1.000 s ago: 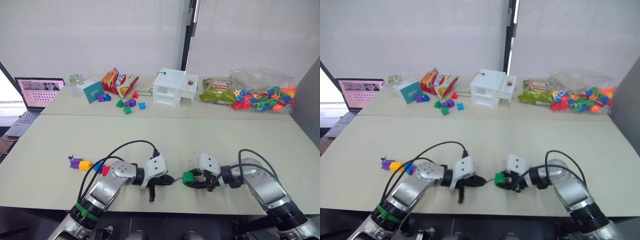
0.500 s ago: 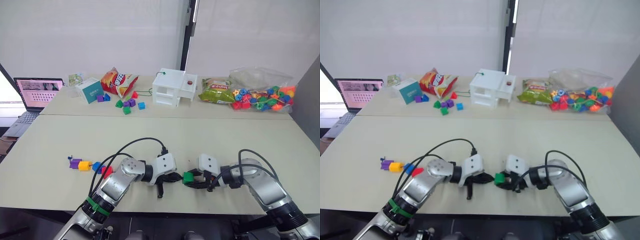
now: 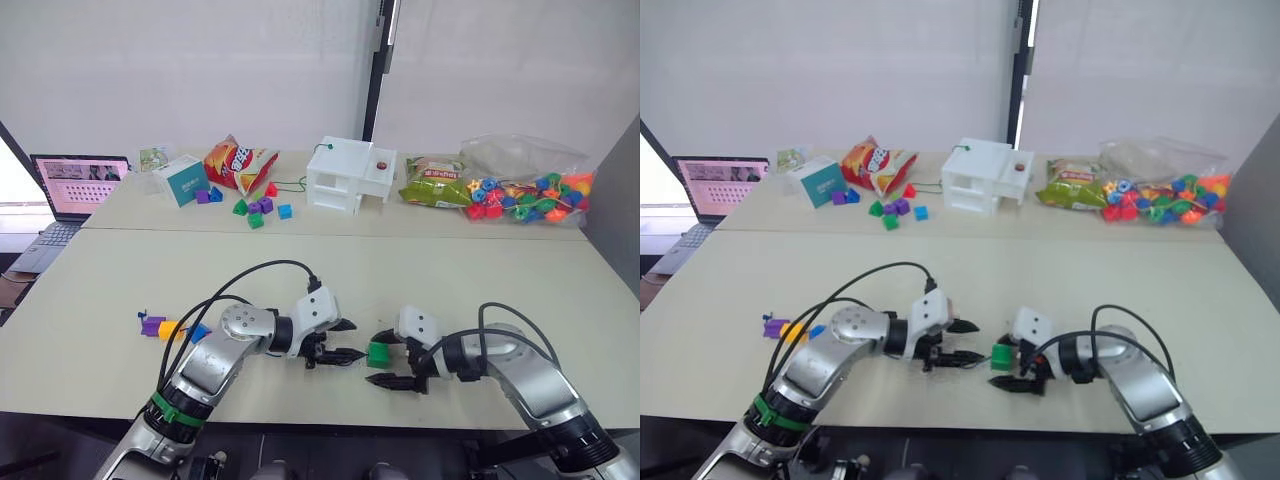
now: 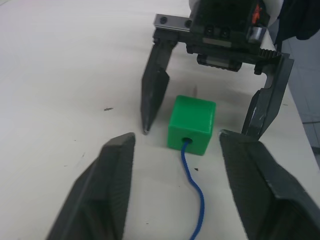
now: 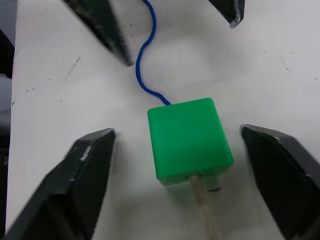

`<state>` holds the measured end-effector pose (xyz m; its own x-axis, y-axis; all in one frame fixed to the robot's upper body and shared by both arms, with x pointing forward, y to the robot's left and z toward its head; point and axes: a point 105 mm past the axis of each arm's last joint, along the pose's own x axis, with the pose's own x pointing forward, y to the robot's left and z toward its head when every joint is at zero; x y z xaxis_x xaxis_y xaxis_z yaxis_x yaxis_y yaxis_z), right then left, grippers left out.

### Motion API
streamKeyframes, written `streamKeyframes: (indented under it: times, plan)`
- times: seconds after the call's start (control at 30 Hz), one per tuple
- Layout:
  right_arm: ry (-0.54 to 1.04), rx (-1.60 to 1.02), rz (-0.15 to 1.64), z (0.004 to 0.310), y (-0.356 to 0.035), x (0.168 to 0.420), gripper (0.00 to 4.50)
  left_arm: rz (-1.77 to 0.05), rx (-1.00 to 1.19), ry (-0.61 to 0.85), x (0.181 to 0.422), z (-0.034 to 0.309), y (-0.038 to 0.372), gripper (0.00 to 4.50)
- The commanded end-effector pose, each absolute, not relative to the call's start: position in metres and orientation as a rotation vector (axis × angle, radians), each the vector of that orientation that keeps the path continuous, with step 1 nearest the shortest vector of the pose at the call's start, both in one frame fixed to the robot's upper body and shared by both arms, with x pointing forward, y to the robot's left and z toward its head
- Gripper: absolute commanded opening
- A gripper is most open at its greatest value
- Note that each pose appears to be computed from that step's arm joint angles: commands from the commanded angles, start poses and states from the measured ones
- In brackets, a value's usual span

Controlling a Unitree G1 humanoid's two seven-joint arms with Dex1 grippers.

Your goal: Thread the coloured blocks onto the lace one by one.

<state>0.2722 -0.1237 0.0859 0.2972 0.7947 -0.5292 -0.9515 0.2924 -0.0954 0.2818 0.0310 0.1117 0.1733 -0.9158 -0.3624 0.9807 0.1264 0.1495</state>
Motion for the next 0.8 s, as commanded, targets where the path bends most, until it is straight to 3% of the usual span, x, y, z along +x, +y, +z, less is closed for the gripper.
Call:
streamKeyframes:
  times: [0.03,0.2,0.4,0.5,0.67,0.7,0.8]
  plan:
    - [0.418,-0.46,1.141,0.1,-0.143,0.268,4.5,-1.43,0.467,0.196,0.279,0.103,0.019,3.84]
    - [0.452,-0.506,1.071,0.096,-0.164,0.269,4.5,-1.439,0.508,0.162,0.286,0.09,-0.008,3.84]
    - [0.436,-0.512,1.069,0.093,-0.163,0.272,4.5,-1.469,0.486,0.137,0.288,0.089,-0.023,3.84]
    - [0.431,-0.51,1.081,0.092,-0.16,0.273,4.5,-1.5,0.476,0.142,0.284,0.09,-0.022,3.09]
    - [0.43,-0.511,1.089,0.089,-0.158,0.273,2.96,-1.516,0.503,0.151,0.281,0.086,-0.018,1.39]
    - [0.429,-0.512,1.09,0.089,-0.158,0.273,2.63,-1.515,0.503,0.151,0.282,0.086,-0.018,1.2]
    - [0.426,-0.512,1.095,0.089,-0.157,0.273,1.62,-1.515,0.501,0.148,0.282,0.086,-0.019,1.2]
